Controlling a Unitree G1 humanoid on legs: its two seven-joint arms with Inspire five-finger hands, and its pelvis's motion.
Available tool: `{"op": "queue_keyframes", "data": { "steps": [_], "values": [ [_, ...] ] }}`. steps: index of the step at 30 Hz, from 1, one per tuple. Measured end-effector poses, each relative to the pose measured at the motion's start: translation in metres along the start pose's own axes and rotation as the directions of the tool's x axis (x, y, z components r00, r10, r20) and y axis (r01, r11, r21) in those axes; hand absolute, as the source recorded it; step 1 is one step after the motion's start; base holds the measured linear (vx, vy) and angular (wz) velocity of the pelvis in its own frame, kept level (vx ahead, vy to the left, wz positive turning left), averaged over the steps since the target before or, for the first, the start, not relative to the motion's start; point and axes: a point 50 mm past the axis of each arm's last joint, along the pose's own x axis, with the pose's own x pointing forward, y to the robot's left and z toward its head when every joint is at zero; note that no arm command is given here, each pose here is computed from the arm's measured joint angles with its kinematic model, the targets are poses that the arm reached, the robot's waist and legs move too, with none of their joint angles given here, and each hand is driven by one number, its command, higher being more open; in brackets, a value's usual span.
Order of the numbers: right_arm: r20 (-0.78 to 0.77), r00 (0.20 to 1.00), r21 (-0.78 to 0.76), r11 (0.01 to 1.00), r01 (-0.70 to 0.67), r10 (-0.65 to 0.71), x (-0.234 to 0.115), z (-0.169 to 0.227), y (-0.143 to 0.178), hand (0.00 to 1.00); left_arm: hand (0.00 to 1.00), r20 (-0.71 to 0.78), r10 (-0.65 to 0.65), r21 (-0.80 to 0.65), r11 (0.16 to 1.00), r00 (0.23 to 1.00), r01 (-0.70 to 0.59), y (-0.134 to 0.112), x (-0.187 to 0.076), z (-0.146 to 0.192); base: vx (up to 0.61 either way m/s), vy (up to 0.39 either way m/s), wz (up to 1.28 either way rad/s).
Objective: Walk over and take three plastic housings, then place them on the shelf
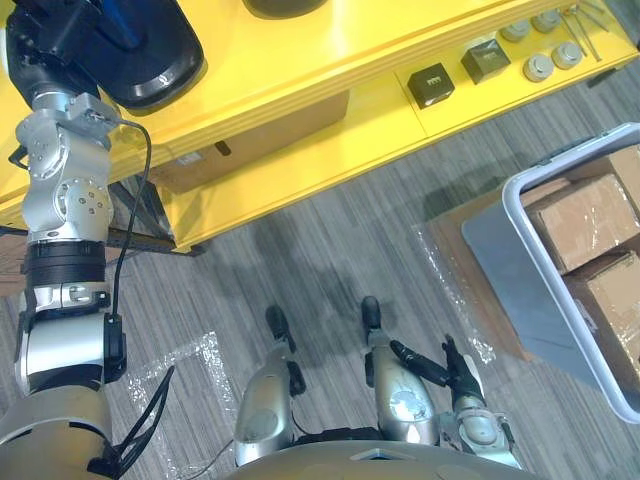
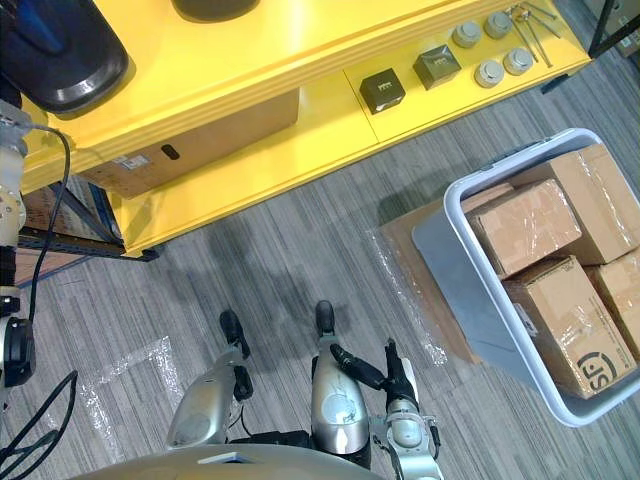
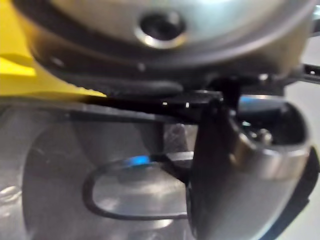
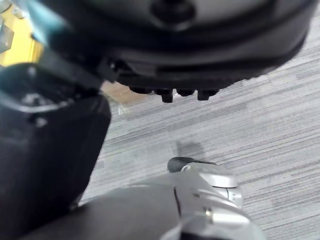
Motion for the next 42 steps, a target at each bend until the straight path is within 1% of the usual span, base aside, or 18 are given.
{"op": "queue_keyframes", "data": {
  "steps": [5,10,12,18,21,22,23,24,26,30,32,36,42],
  "values": [
    [0.002,1.0,0.02,1.0,-0.007,0.007,0.002,0.004,0.002,1.0,0.0,0.039,0.1,0.006,0.995,0.994,-0.101,0.003,0.01,0.014,0.01,-0.01,-0.02],
    [0.002,1.0,0.015,1.0,0.008,-0.008,0.002,0.005,0.003,1.0,0.0,0.072,0.19,0.076,0.978,0.979,-0.195,0.013,0.015,0.021,0.02,0.001,0.01],
    [0.001,1.0,0.012,1.0,0.013,-0.013,0.003,0.005,0.003,1.0,0.0,0.073,0.223,0.101,0.968,0.972,-0.23,0.022,0.017,0.024,0.04,0.005,0.02],
    [-0.015,1.0,0.028,0.999,0.016,-0.015,0.003,0.004,0.003,1.0,0.0,0.021,0.261,0.159,0.952,0.965,-0.261,0.037,0.019,0.023,0.03,0.001,0.05],
    [-0.022,1.0,0.03,0.999,0.016,-0.016,0.003,0.004,0.003,1.0,0.0,-0.002,0.241,0.188,0.953,0.971,-0.236,0.039,0.02,0.022,0.02,0.004,0.04],
    [-0.024,1.0,0.029,0.999,0.016,-0.016,0.003,0.004,0.003,1.0,0.0,-0.007,0.228,0.236,0.946,0.974,-0.22,0.041,0.021,0.025,0.0,0.0,0.0],
    [-0.025,1.0,0.03,0.999,0.016,-0.015,0.004,0.004,0.003,1.0,0.0,-0.011,0.226,0.25,0.944,0.974,-0.216,0.042,0.021,0.025,0.0,0.0,0.0],
    [-0.027,1.0,0.032,0.999,0.015,-0.014,0.004,0.004,0.003,1.0,1.0,-0.007,0.223,0.281,0.936,0.975,-0.212,0.042,0.021,0.025,0.0,0.0,0.0],
    [-0.028,1.0,0.036,0.999,0.014,-0.013,0.004,0.004,0.003,1.0,1.0,-0.011,0.222,0.285,0.935,0.975,-0.21,0.043,0.021,0.025,0.0,0.0,0.0],
    [-0.032,0.999,0.043,0.999,0.014,-0.012,0.004,0.004,0.003,1.0,1.0,-0.009,0.226,0.34,0.917,0.974,-0.21,0.043,0.023,0.026,0.0,0.0,0.0],
    [-0.029,0.999,0.045,0.999,0.014,-0.013,0.004,0.005,0.003,1.0,1.0,0.004,0.227,0.436,0.876,0.974,-0.206,0.044,0.023,0.028,0.02,0.005,-0.09],
    [-0.03,0.999,0.061,0.998,0.012,-0.01,0.004,0.005,0.004,1.0,1.0,0.029,0.265,0.515,0.822,0.964,-0.242,0.046,0.026,0.031,0.03,0.005,-0.04],
    [-0.025,1.0,0.065,0.998,0.009,-0.008,0.005,0.007,0.004,1.0,1.0,0.058,0.321,0.548,0.781,0.945,-0.299,0.047,0.03,0.036,0.03,0.003,-0.01]
  ]
}}
